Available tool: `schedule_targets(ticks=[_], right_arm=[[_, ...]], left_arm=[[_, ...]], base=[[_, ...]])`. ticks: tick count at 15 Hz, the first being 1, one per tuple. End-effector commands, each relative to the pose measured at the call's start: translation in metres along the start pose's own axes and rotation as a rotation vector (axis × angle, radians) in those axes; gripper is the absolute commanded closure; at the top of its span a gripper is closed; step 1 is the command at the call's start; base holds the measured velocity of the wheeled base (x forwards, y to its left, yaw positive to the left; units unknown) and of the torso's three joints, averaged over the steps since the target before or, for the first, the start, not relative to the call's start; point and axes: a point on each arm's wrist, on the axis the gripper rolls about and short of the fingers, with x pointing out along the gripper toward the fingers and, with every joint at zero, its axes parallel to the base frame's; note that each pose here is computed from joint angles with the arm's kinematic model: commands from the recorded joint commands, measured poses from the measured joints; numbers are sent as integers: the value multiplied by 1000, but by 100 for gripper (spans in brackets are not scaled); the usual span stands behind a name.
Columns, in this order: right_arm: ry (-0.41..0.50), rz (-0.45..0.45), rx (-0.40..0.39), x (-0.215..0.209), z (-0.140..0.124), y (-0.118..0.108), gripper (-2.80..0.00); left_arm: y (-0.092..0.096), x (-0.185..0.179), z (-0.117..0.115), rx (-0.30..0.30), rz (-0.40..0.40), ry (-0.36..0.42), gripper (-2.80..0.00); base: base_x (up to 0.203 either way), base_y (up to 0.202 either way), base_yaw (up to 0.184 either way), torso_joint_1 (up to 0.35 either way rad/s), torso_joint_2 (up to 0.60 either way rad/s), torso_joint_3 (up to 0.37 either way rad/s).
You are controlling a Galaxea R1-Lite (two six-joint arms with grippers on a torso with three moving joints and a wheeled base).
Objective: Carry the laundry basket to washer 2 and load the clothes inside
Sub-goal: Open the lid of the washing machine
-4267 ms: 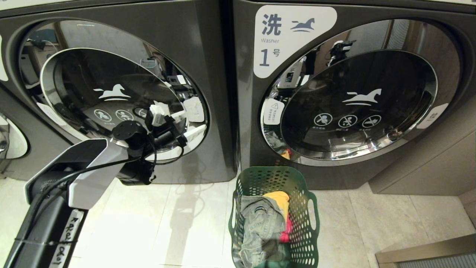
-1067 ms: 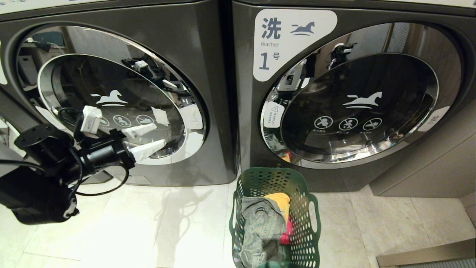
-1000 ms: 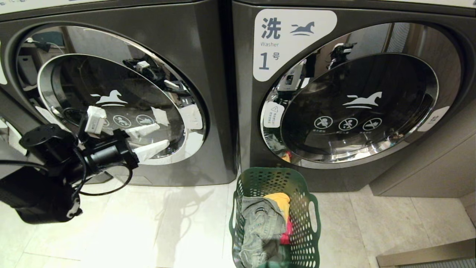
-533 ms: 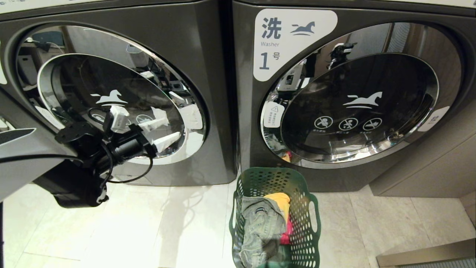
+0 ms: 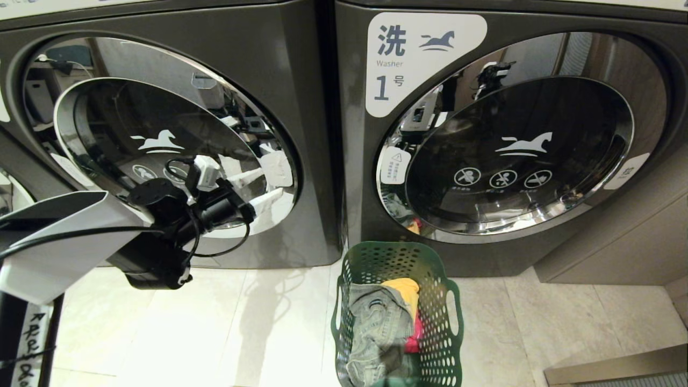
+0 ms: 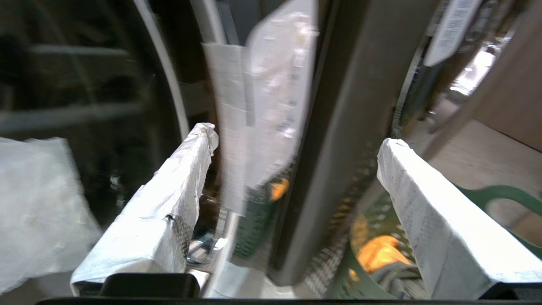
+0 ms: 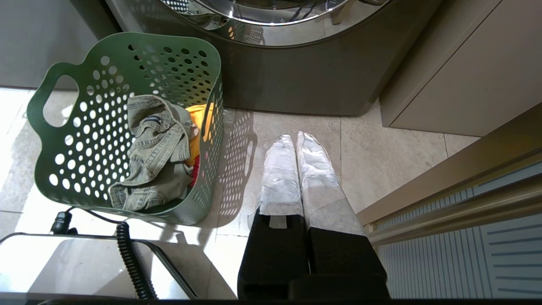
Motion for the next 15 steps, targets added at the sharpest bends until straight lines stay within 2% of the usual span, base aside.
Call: schedule_targets(ticks=[1, 10, 15], right_arm=[[0, 1, -1, 0, 0, 0, 0], [2, 1, -1, 0, 0, 0, 0], [0, 1, -1, 0, 0, 0, 0]], left_arm=[[3, 7, -13, 5, 7, -9, -280], [8, 12, -26, 8, 11, -14, -280], [4, 15, -25, -1, -20, -17, -280]], base=[[0, 0, 0, 0, 0, 0], [0, 0, 0, 0, 0, 0], [0, 0, 0, 0, 0, 0]])
